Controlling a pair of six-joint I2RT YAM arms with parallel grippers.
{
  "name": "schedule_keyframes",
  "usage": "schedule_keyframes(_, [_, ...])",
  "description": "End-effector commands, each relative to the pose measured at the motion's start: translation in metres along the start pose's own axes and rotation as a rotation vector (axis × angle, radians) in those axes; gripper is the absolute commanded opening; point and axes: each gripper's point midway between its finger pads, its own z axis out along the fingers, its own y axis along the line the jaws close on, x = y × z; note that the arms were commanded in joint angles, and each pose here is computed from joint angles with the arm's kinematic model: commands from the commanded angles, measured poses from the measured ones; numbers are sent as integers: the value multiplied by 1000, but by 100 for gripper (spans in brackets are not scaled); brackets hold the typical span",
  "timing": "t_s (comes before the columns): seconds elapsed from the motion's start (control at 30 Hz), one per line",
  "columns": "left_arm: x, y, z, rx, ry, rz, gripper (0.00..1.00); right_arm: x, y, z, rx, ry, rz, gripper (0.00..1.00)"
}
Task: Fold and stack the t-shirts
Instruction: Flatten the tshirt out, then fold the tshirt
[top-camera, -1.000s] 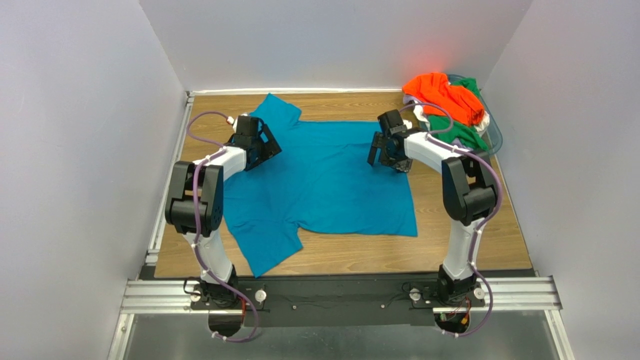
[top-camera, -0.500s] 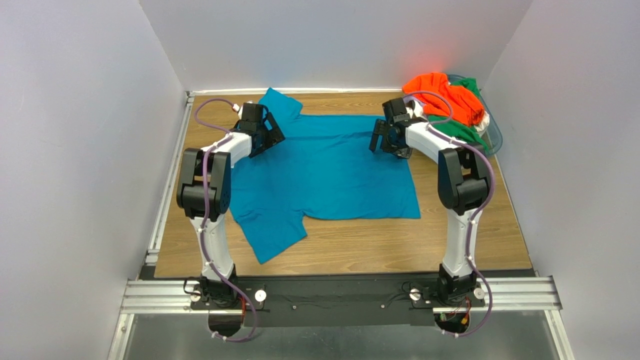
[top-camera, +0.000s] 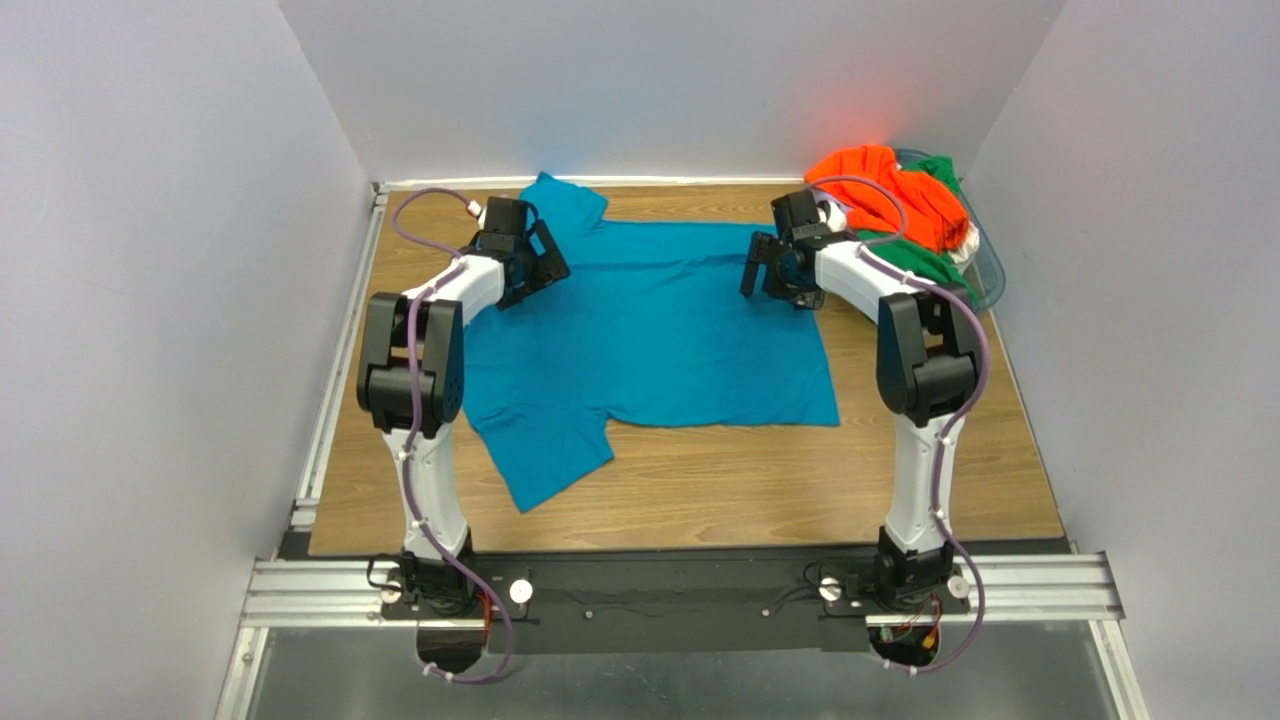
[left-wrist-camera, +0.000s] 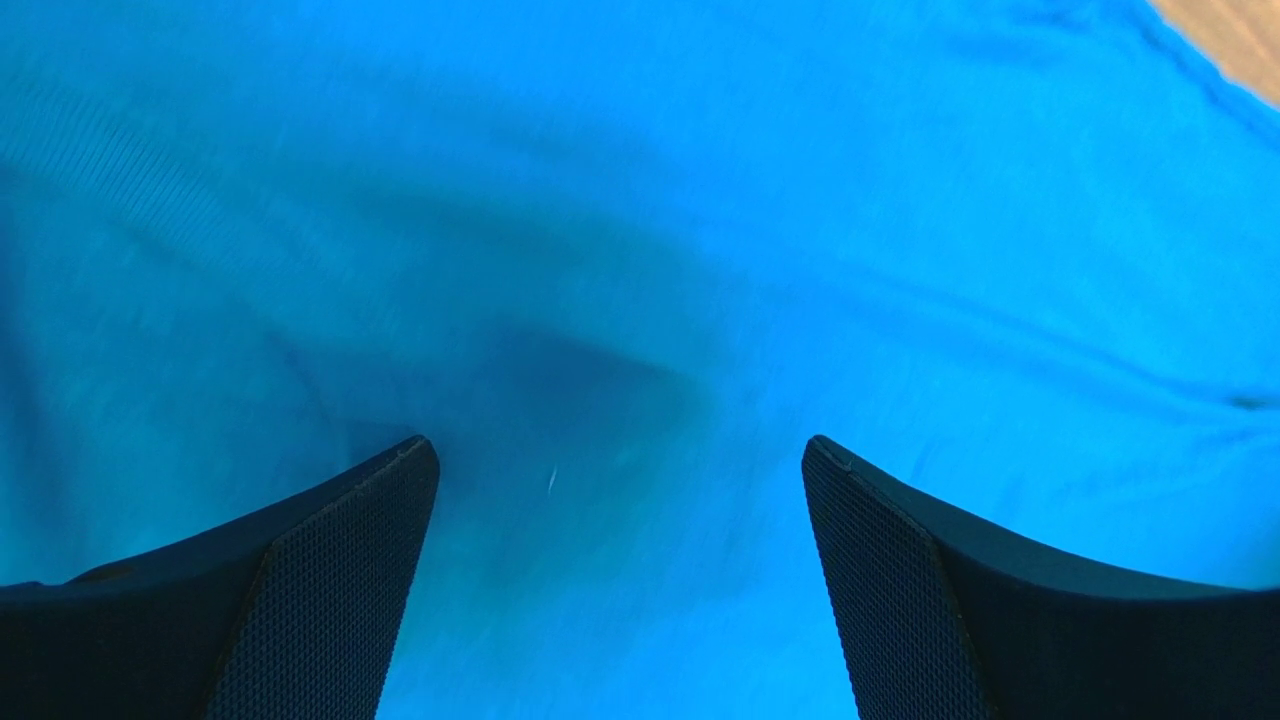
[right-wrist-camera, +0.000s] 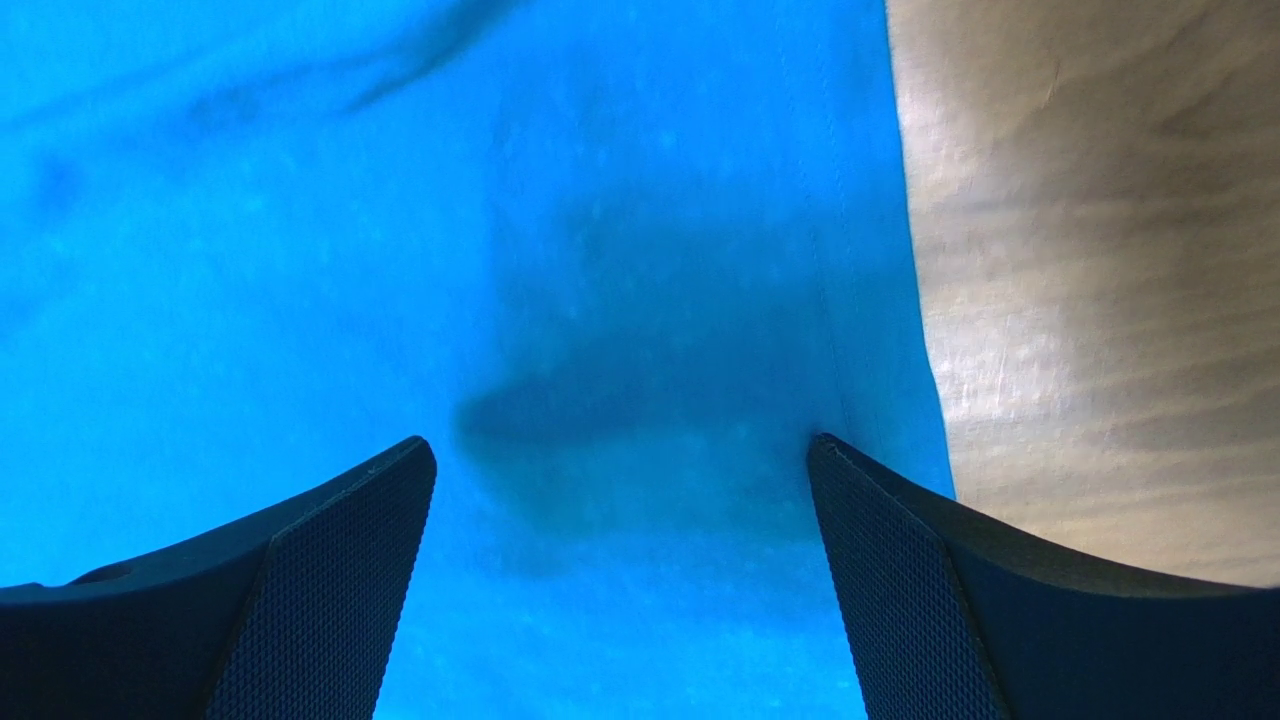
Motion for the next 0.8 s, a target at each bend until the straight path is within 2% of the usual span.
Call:
schedule_keyframes(0.0, [-5,3,-41,5,-16,-3,98,25,-4,-20,-47,74,-9,100])
schedule_keyframes(0.13, [12,8,-73,25,-15,-17,98,29,-9,-53,-59,47,10,100])
schedule_keyframes(0.17, [7,4,-91,47,-46,-24,98,31,-9,-60,-67,44,26,100])
schedule_keyframes(0.23, [35,15,-101,37,-14,-8,98,41,-15,-79,-75,38,39,100])
schedule_keyframes(0.3, [42,13,-124,60,-41,-1,98,48,-20,-92,-78,31,55,100])
schedule_keyframes(0.37, [88,26,-139,54,15,4,98,60,-26,-110,-90,17,71,100])
schedule_keyframes(0.47, [123,31,-163,84,33,-14,98,72,-33,-132,-107,-10,81,100])
schedule_keyframes(0.5, [123,22,-172,111,24,-25,98,76,-36,-136,-108,-15,85,100])
schedule_keyframes(0.6, [174,36,-191,89,104,-47,99,85,-39,-152,-134,-38,81,100])
schedule_keyframes(0.77, [210,45,-215,95,154,-157,98,97,-44,-163,-157,-43,67,100])
